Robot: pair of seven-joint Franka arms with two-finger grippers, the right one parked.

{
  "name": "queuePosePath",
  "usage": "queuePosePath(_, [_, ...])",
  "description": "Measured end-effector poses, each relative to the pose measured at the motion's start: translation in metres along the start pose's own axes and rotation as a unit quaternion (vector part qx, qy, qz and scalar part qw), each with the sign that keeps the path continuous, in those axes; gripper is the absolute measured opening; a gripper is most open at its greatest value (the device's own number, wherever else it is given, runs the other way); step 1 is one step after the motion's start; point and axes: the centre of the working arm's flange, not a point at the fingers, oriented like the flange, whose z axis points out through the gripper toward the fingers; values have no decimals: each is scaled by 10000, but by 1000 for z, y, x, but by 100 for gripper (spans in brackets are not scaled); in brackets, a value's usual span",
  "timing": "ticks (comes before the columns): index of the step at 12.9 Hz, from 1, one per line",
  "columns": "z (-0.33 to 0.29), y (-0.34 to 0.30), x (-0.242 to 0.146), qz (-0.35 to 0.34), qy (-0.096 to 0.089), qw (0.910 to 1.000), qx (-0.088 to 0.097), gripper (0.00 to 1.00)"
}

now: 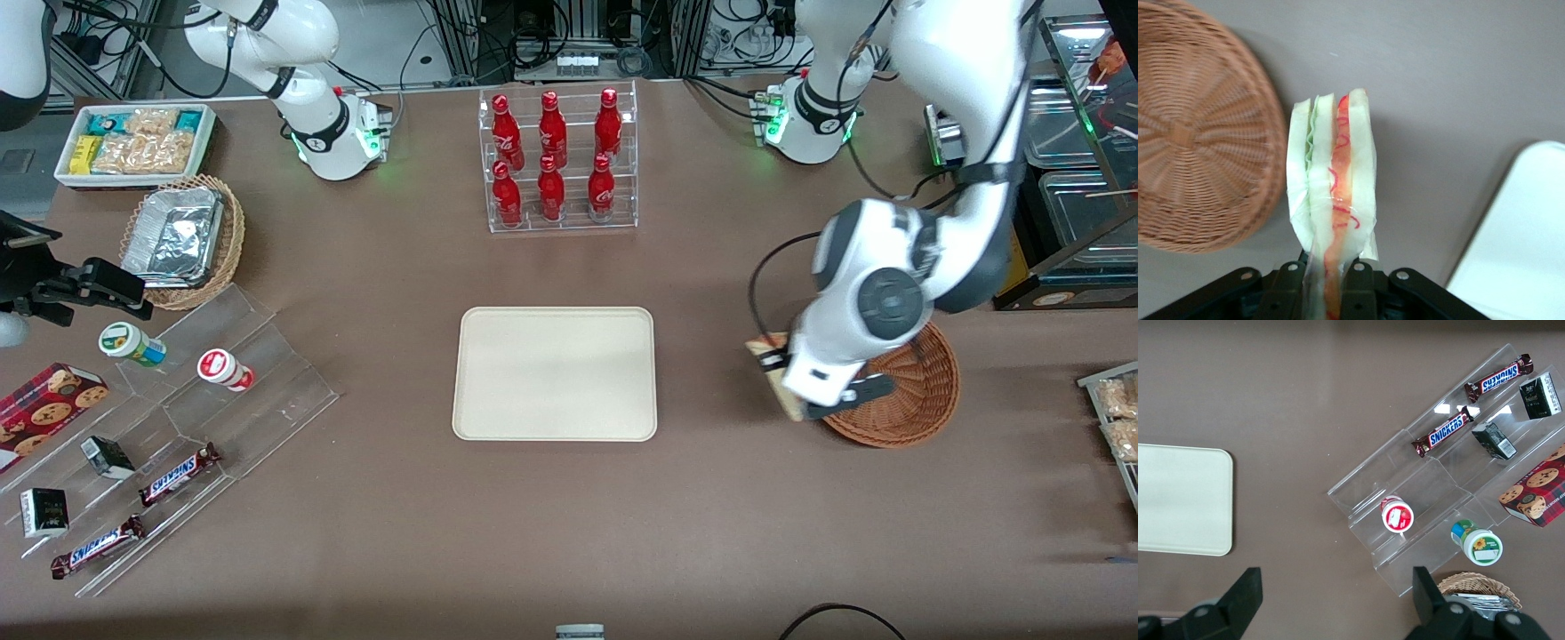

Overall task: Place sandwich from basket to tray
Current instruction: 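Carry the held sandwich over to the cream tray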

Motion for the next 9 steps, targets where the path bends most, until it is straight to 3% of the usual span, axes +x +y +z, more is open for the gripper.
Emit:
queuePosePath(4, [36,95,-36,614,-123,9979,-137,19])
queuePosePath(9, [55,162,-80,1183,198,9922,-337,19])
